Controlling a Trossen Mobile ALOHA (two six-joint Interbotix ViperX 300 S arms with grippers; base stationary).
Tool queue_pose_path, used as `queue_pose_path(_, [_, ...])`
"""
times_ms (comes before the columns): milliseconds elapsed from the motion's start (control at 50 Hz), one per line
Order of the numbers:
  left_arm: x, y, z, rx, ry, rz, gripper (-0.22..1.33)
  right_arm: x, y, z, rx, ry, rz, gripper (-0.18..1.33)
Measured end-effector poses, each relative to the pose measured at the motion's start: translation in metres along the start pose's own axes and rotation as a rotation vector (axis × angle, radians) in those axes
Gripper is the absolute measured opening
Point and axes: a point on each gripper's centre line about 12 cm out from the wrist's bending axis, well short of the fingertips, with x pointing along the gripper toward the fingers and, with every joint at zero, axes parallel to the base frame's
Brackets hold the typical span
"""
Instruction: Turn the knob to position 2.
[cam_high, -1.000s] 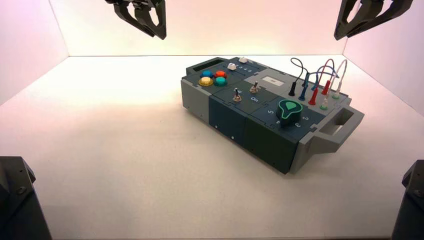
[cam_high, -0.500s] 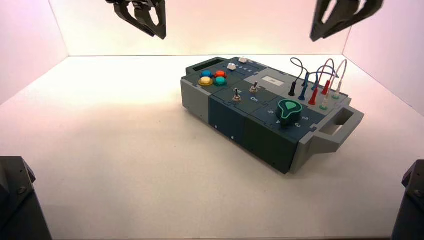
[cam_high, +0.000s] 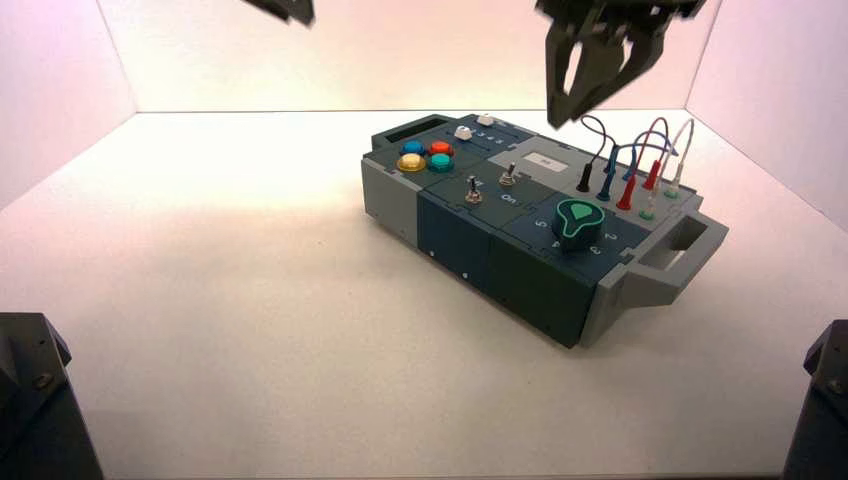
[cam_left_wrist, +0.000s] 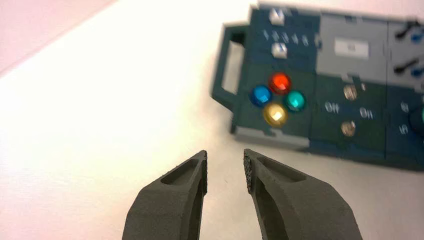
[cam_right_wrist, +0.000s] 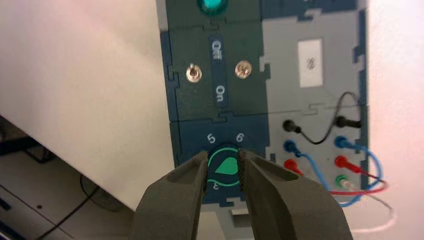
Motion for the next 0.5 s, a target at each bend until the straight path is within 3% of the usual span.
queue_pose_path(140, [-0.009, -0.001, 0.000, 0.003, -0.037, 0.007, 0.84, 0.013, 0.004, -0.006, -0.013, 0.051, 0.007, 0.67])
queue_pose_path(360, [-0.012, 0.000, 0.001, 0.002, -0.052, 0.012, 0.84, 0.038, 0.028, -0.018, -0.098, 0.160, 0.029, 0.60])
queue_pose_path(500, [-0.012, 0.000, 0.001, -0.001, -0.053, 0.011, 0.84, 0.052, 0.031, -0.023, -0.105, 0.215, 0.029, 0.59])
